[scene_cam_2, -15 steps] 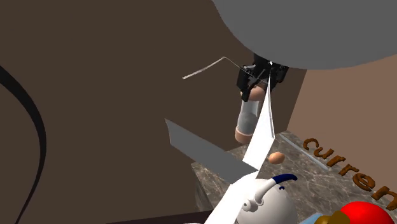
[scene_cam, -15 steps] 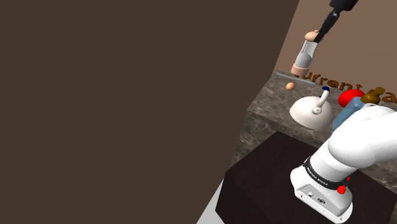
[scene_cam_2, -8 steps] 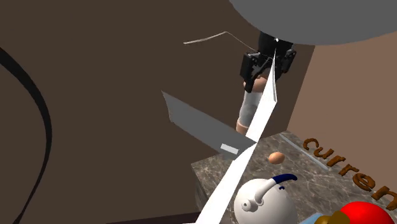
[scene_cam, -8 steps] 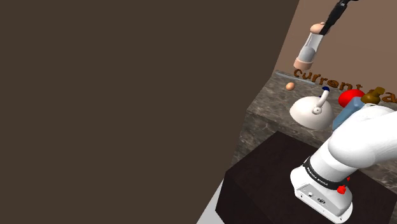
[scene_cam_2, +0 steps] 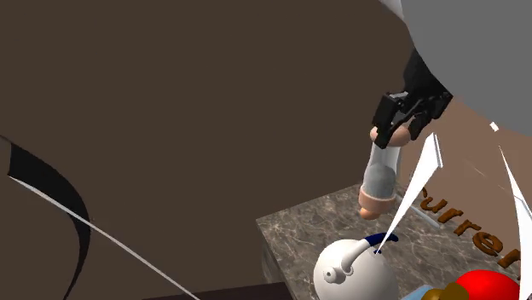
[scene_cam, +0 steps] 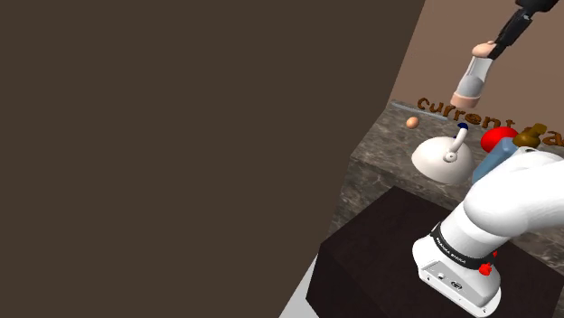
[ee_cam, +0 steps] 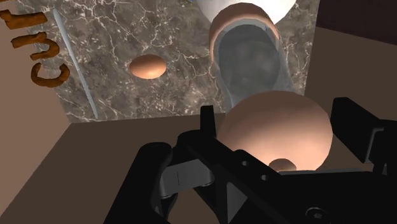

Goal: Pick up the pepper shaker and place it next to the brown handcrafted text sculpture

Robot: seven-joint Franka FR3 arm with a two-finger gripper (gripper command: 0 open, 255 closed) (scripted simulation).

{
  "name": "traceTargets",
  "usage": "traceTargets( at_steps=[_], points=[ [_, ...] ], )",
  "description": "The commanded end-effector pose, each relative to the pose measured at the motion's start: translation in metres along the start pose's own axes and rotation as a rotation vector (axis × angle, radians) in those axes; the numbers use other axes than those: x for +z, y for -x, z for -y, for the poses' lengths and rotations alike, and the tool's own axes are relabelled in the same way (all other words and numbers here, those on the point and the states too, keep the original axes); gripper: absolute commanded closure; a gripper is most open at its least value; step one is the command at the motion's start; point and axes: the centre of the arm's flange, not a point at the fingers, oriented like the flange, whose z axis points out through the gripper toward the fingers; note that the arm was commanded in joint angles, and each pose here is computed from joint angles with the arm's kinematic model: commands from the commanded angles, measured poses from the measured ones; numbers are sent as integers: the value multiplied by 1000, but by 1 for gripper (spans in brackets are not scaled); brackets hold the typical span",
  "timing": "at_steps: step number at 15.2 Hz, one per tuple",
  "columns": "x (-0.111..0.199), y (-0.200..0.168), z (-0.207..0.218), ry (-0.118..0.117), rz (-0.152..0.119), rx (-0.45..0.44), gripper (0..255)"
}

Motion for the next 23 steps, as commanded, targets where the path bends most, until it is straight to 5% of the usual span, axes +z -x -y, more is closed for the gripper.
traceTargets(
  at_steps=[1,23],
  points=[
    [3,22,-12,0,0,-1,255],
    [25,282,-138,0,0,-1,255]
  ],
)
